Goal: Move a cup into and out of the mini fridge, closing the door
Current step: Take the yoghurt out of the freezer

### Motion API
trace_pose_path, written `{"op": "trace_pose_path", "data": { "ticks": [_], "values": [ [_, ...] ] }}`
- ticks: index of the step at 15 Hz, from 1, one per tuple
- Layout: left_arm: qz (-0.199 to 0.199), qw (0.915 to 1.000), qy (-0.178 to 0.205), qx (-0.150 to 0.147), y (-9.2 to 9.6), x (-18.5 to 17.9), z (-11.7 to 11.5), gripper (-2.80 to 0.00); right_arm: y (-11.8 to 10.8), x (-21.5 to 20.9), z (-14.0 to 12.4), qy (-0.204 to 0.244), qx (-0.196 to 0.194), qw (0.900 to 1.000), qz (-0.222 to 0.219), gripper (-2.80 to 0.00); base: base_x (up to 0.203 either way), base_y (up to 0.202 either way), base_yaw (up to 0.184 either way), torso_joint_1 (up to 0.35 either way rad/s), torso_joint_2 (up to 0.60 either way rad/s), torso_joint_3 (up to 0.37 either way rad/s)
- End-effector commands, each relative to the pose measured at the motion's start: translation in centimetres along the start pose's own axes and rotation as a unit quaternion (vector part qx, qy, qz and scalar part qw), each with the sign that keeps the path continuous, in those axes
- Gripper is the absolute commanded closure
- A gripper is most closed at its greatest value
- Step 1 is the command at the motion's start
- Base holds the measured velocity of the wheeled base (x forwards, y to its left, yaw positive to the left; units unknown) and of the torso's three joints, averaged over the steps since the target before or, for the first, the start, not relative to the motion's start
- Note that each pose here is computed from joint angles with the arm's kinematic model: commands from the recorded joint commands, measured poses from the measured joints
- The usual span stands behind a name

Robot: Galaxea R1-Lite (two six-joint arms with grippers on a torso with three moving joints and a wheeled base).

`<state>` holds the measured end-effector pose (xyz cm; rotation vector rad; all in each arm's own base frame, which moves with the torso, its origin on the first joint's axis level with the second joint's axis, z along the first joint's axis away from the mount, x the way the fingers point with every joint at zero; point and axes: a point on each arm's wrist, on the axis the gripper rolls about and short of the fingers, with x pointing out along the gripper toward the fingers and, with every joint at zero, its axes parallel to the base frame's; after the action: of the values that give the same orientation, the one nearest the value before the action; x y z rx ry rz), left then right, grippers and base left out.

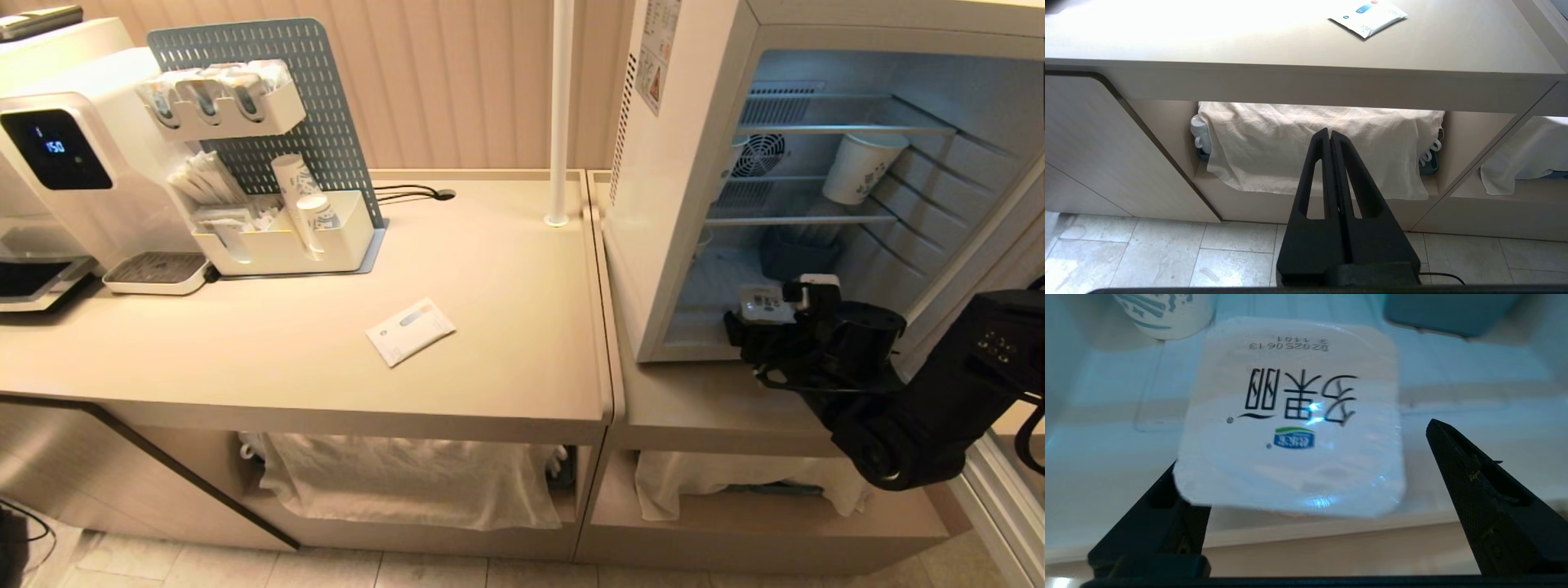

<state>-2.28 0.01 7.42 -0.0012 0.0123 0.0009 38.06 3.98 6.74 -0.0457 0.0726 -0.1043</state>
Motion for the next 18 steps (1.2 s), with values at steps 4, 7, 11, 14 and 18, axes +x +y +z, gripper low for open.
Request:
{"op": "trace_pose_path", "data": {
  "ticks": [4,7,11,14,18],
  "values": [
    [0.000,1.0000,0.001,0.000,0.0,0.0,0.0,0.00,1.0,0.7,0.2,-0.004,-0.001,1.000,0.011,-2.80,0.000,0.000,0.000,0.000,0.00,0.000],
    [0.000,1.0000,0.001,0.000,0.0,0.0,0.0,0.00,1.0,0.7,0.2,-0.004,-0.002,1.000,0.012,0.00,0.000,0.000,0.000,0.000,0.00,0.000],
    [0.000,1.0000,0.001,0.000,0.0,0.0,0.0,0.00,0.8,0.1,0.7,-0.007,-0.001,1.000,0.011,0.00,0.000,0.000,0.000,0.000,0.00,0.000],
    [0.000,1.0000,0.001,0.000,0.0,0.0,0.0,0.00,0.7,-0.6,1.2,-0.008,-0.001,1.000,0.010,0.00,0.000,0.000,0.000,0.000,0.00,0.000],
    [0.000,1.0000,0.001,0.000,0.0,0.0,0.0,0.00,0.4,-1.6,2.1,-0.013,0.000,1.000,0.009,0.00,0.000,0.000,0.000,0.000,0.00,0.000]
  ]
}}
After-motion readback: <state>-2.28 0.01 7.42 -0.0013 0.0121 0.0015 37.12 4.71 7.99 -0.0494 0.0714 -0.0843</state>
